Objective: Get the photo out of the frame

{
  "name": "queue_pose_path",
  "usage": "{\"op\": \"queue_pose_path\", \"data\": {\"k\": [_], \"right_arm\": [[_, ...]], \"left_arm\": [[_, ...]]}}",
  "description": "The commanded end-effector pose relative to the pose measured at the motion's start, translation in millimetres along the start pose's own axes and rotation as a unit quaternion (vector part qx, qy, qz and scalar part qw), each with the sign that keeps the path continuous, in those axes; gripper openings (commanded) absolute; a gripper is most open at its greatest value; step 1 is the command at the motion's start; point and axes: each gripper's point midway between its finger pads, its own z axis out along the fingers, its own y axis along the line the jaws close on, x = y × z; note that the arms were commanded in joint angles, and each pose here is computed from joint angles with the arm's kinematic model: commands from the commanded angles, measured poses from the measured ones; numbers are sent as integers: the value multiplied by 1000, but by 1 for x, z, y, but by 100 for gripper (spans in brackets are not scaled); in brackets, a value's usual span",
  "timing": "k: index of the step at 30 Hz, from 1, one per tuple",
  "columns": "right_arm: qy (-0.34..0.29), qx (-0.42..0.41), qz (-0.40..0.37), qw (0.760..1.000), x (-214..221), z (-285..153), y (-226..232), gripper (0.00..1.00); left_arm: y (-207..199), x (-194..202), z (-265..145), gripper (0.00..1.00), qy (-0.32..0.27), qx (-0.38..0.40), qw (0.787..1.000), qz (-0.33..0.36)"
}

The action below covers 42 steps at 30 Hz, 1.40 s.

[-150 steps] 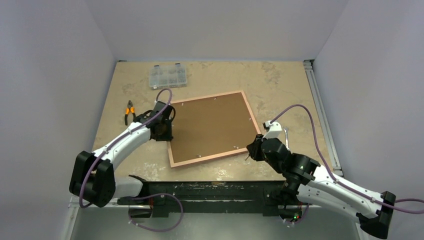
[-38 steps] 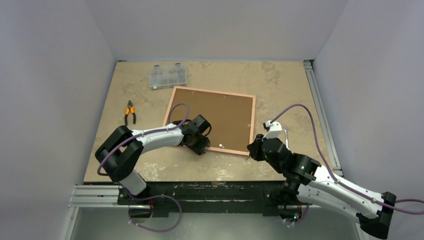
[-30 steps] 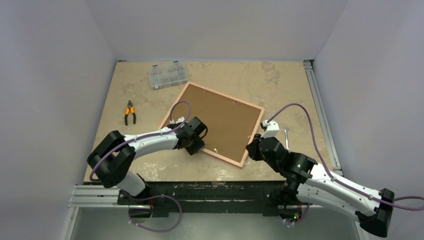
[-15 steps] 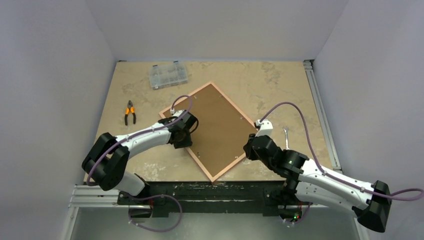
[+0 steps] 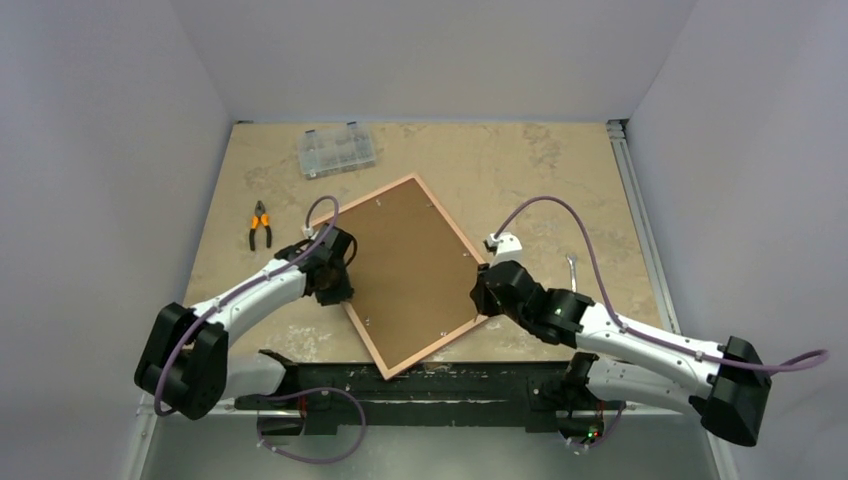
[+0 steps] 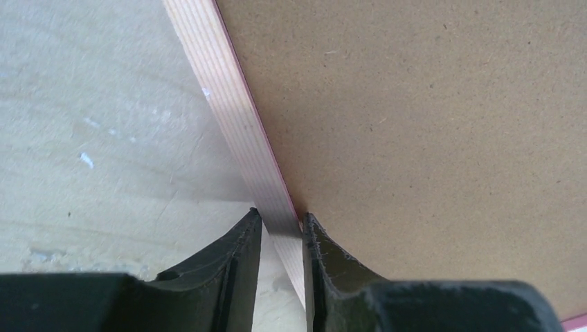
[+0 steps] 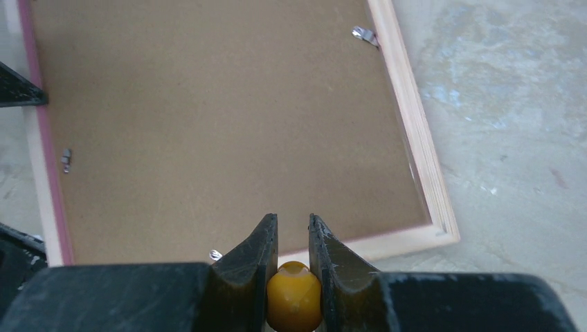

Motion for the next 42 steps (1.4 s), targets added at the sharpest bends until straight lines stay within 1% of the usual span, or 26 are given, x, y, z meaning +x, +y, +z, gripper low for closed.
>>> {"op": "queue_pose_path", "data": {"k": [1,5,7,8,10,12,14,18,20,23,25,27,30,34,36,38,42], "right_arm": [[-29,-64,-11,997,-36,1,46,0],[-13,-74,-33,997,-32,9,64,0],[-9,-79,-38,996,-29,12,69,0],[-7,-80,-38,996,-28,13,71,0],[-4,-82,-39,996,-25,15,72,0],[-3,-84,-40,996,-22,16,73,0],[-1,-85,-43,995,-20,17,74,0],[-1,-99,-54,994,-20,15,82,0],[-7,-93,-58,994,-21,15,82,0],[-27,-53,-27,998,-29,11,68,0],[-59,-24,-16,998,-43,9,56,0],[-79,-9,-18,997,-58,9,48,0],[-88,16,-28,996,-77,17,33,0],[-88,42,-40,994,-103,36,12,0],[-93,52,-49,993,-117,46,5,0],[-91,61,-57,992,-127,59,-2,0],[-76,47,-80,993,-137,84,-3,0]], "left_arm": [[-4,6,-15,34,2,38,999,-17],[-21,18,-22,61,1,118,992,-43],[-19,23,-25,73,-1,126,990,-62],[-16,27,-27,78,1,121,990,-74],[-12,36,-28,82,14,119,988,-94],[-13,49,-25,82,38,128,985,-110],[-15,60,-20,78,56,137,982,-115],[-19,67,-16,67,63,143,982,-103],[-22,70,-15,66,65,143,983,-95],[-23,71,-15,65,60,136,986,-80],[-23,68,-16,66,54,133,987,-77],[-24,61,-21,69,40,137,987,-74],[-27,43,-34,75,10,137,989,-59],[-33,14,-46,79,3,136,989,-54],[-30,4,-44,79,3,126,991,-54],[-27,-2,-39,75,4,120,991,-59],[-23,0,-30,69,17,114,991,-71]]}}
